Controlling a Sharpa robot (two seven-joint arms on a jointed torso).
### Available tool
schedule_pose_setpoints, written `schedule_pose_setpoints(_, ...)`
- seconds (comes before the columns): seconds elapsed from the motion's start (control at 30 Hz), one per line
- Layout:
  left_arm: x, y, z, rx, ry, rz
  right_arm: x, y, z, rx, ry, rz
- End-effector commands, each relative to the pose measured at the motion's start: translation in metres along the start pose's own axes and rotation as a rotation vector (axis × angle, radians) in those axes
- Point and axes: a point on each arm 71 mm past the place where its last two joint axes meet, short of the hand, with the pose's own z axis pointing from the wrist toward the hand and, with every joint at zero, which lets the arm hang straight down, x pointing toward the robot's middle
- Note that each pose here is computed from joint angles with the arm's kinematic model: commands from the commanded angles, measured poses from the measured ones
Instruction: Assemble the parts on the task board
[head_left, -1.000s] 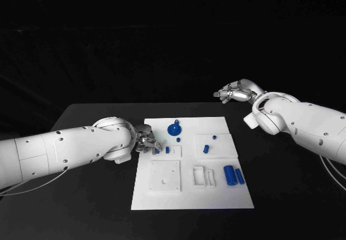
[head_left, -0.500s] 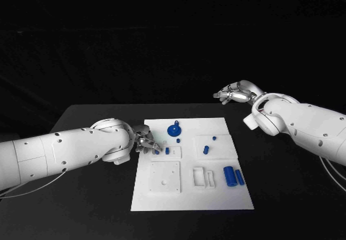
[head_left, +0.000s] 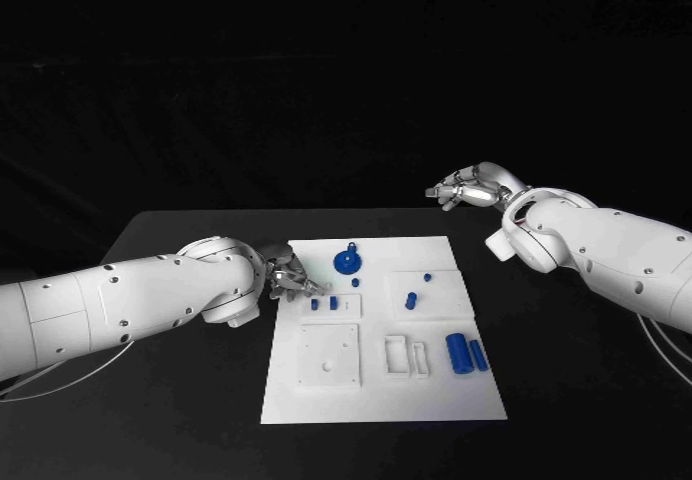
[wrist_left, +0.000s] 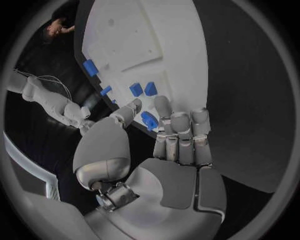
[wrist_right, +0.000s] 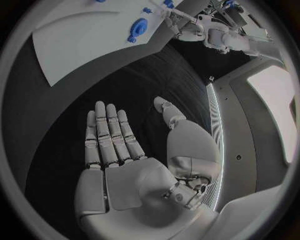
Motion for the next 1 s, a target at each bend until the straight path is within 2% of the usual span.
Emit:
schedule_pose_setpoints(0.03,-0.0017,0.0025,0.0007,-0.006,-0.012,-0.082,0.001,0.000,0.000,-0.005,0.010,0.002)
schedule_pose_setpoints(0.13,-0.0041,0.0009,0.0011,0.014,-0.041,-0.101,0.001,0.000,0.000,-0.005,0.010,0.002)
schedule_pose_setpoints(0.2,-0.0064,-0.0024,0.0010,0.055,-0.070,-0.142,0.001,0.000,0.000,-0.005,0.009,0.002)
schedule_pose_setpoints(0.3,-0.0086,-0.0124,-0.0001,0.172,-0.102,-0.222,0.001,0.000,0.000,-0.005,0.010,0.002)
schedule_pose_setpoints(0.4,-0.0119,-0.0232,-0.0018,0.279,-0.163,-0.226,0.001,0.000,0.000,-0.004,0.009,0.002)
schedule_pose_setpoints(0.47,-0.0137,-0.0311,-0.0033,0.357,-0.201,-0.180,0.001,0.000,0.000,-0.004,0.009,0.002)
schedule_pose_setpoints(0.6,-0.0132,-0.0439,-0.0039,0.461,-0.217,-0.106,0.002,0.000,0.000,-0.006,0.012,0.002)
schedule_pose_setpoints(0.87,-0.0135,-0.0636,-0.0007,0.553,-0.248,0.062,0.003,0.001,0.001,-0.007,0.014,0.003)
schedule_pose_setpoints(1.0,-0.0095,-0.0759,0.0029,0.584,-0.245,0.165,0.004,0.002,0.001,-0.009,0.015,0.004)
